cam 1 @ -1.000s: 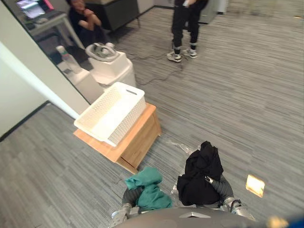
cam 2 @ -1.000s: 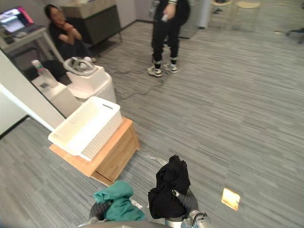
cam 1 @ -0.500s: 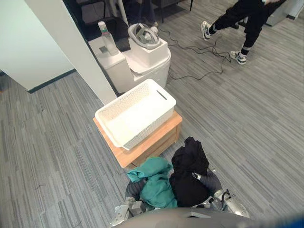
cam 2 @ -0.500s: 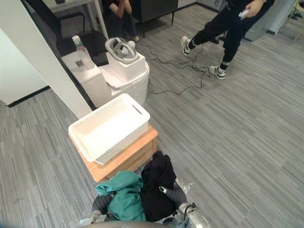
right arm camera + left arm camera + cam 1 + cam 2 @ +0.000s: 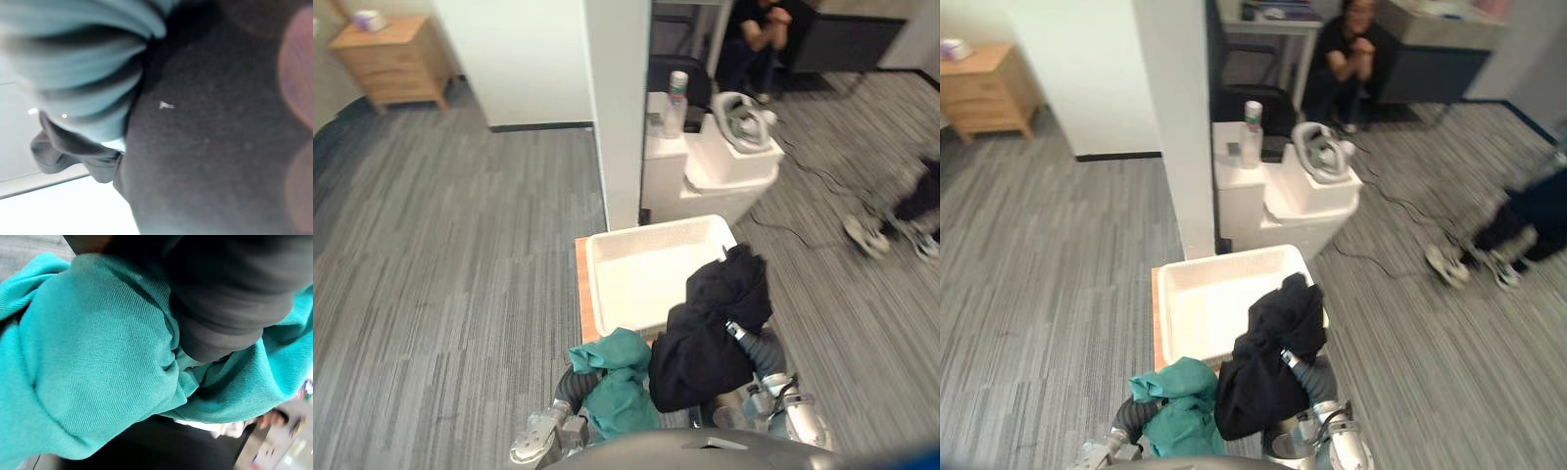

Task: Tidy the bed and pick cloth on bed and put in laundry

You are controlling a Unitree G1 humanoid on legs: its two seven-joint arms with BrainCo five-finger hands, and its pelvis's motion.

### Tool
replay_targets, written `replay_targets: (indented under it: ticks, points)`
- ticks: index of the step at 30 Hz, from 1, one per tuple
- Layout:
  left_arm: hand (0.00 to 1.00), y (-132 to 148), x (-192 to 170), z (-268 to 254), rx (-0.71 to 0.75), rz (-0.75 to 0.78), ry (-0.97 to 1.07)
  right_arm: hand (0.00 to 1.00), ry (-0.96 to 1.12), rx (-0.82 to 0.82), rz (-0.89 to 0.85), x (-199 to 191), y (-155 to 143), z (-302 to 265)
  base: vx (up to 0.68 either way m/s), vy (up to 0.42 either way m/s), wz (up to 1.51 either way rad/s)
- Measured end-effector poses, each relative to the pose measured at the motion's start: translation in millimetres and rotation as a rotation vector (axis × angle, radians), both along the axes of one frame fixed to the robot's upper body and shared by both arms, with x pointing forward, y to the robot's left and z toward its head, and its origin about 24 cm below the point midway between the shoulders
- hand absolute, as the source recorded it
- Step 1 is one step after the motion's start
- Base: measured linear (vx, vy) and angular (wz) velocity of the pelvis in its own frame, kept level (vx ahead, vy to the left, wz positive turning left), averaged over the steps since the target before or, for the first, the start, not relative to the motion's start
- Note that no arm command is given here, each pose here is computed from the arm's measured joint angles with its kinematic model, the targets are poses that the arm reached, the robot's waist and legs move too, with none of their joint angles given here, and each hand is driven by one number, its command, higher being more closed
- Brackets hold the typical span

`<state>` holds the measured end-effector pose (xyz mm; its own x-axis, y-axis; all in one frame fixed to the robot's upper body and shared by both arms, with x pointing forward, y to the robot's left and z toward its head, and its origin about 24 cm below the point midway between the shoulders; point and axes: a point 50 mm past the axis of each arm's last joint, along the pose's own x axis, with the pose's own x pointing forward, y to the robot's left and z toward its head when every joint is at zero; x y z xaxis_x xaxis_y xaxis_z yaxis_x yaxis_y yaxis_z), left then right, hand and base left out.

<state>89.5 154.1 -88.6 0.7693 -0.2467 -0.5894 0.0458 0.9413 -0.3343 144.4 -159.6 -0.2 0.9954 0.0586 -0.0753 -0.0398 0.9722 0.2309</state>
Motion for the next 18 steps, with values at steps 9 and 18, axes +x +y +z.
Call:
replay_targets:
  ticks: [9,18]
  points:
    - [1.00,6,-4,1,-0.062,0.090,0.042,1.00,-0.482,-0.206,0.121,70,-17,109,0.19,-0.002,0.09]
    - [1.00,25,-14,-32,0.001,0.144,0.163,1.00,-0.309,-0.257,0.263,117,6,103,0.01,-0.003,0.05]
